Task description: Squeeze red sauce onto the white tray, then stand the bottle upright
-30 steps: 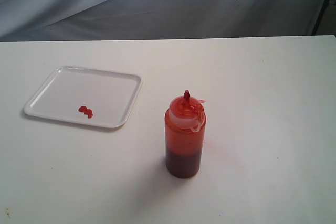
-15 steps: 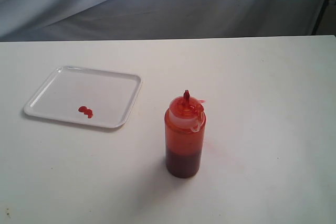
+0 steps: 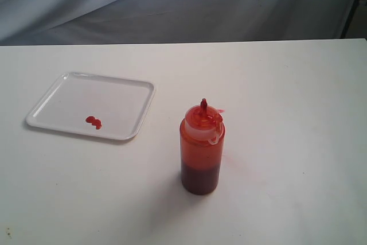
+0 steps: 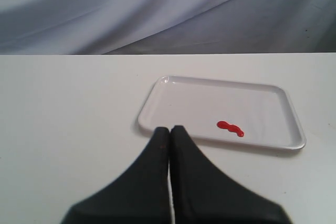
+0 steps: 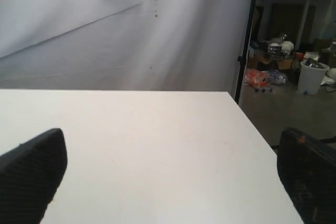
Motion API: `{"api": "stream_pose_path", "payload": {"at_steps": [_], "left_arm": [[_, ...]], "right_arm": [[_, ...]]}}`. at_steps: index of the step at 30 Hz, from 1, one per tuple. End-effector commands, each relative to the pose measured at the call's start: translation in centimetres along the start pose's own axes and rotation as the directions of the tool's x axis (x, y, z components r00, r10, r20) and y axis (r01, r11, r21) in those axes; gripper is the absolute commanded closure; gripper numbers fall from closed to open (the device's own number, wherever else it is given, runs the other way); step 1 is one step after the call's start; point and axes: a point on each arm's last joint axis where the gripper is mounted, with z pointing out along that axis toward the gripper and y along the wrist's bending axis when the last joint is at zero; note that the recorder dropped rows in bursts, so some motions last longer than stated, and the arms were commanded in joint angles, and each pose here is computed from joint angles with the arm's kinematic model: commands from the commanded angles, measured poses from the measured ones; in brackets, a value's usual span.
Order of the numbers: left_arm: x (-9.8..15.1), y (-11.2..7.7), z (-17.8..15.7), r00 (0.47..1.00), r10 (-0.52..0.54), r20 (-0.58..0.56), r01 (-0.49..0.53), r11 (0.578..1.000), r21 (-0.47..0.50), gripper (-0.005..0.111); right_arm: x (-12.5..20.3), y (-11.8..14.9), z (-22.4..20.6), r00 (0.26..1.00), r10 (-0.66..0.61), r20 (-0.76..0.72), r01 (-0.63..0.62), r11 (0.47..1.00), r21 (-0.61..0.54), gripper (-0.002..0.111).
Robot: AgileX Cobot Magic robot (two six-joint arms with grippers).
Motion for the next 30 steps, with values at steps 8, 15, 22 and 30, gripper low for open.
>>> {"api": "stream_pose_path", "payload": {"at_steps": [8,15,22,30], "left_arm": [[0.1,0.0,0.0,1.000,-0.008,0.007,0.008,1.000,-0.001,0.107],[0.1,0.0,0.0,1.000,-0.008,0.007,0.008,1.000,-0.001,0.107],[0.1,0.0,0.0,1.000,-0.008,0.007,0.008,1.000,-0.001,0.107],[0.1,0.0,0.0,1.000,-0.008,0.007,0.008,1.000,-0.001,0.107]], "right_arm": [[1.8,0.1,-0.2,0.982,-0.049,-0.184,0.047,0.999,-0.014,0.003],[2.1,0.1,-0.3,0.975,-0.049,-0.216,0.046,0.999,-0.018,0.003],[2.0,0.1,-0.9,0.984,-0.042,-0.171,0.041,0.999,-0.013,0.003],[1.9,0.1,-1.0,0.987,-0.029,-0.160,0.028,1.000,-0.013,0.003]]}}
